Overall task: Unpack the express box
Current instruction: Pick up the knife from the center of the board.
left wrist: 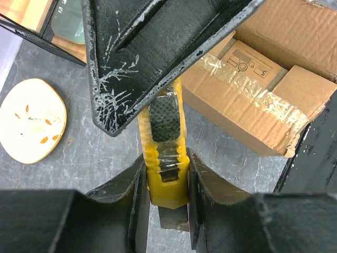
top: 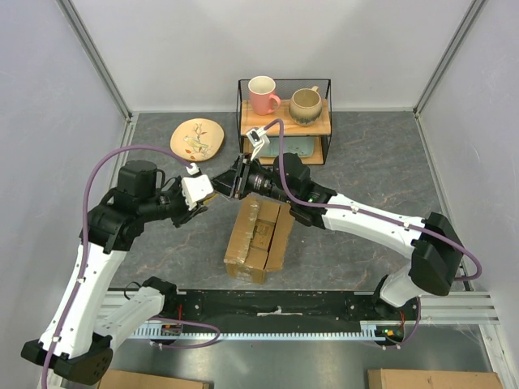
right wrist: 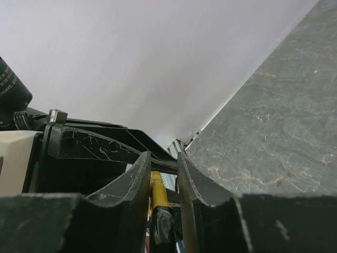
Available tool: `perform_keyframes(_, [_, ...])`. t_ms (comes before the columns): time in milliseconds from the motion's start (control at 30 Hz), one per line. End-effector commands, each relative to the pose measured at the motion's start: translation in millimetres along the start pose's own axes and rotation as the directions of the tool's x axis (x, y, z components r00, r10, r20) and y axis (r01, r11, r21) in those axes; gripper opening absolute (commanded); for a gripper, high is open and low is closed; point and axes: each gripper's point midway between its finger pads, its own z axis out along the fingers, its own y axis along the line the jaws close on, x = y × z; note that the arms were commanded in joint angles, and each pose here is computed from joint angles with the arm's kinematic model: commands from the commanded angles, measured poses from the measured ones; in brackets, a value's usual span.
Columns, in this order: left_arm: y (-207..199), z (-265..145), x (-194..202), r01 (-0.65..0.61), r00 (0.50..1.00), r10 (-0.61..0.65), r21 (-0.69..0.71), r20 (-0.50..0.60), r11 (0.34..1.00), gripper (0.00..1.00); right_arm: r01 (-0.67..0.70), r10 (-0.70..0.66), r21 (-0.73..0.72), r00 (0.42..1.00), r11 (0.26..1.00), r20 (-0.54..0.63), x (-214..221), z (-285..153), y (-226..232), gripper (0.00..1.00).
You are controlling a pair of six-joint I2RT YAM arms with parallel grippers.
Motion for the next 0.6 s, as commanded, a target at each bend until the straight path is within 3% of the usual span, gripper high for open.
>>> perform_keyframes(0, [2.6,-1.8,-10.6,-0.058,0.998,0.058,0.000,0.040,0.998,0.03,-0.003,0.002,-0.048,0.999,0.999,-0.036,1.3,3.2,10.8,0.36])
perform_keyframes(300, [4.4,-0.7,-8.5,-0.052,0.998,0.052,-0.007,0.028,0.999,0.02,-0.026,0.024,-0.047,0.998,0.999,-0.053,7.1,2.7,8.3,0.37])
perform_keyframes(567, [12.4,1.2,-5.7,-0.052,0.999,0.052,-0.042,0.013,0.998,0.02,-0.066,0.061,-0.064,0.995,0.996,-0.081,15.5,4.7,7.4,0.24])
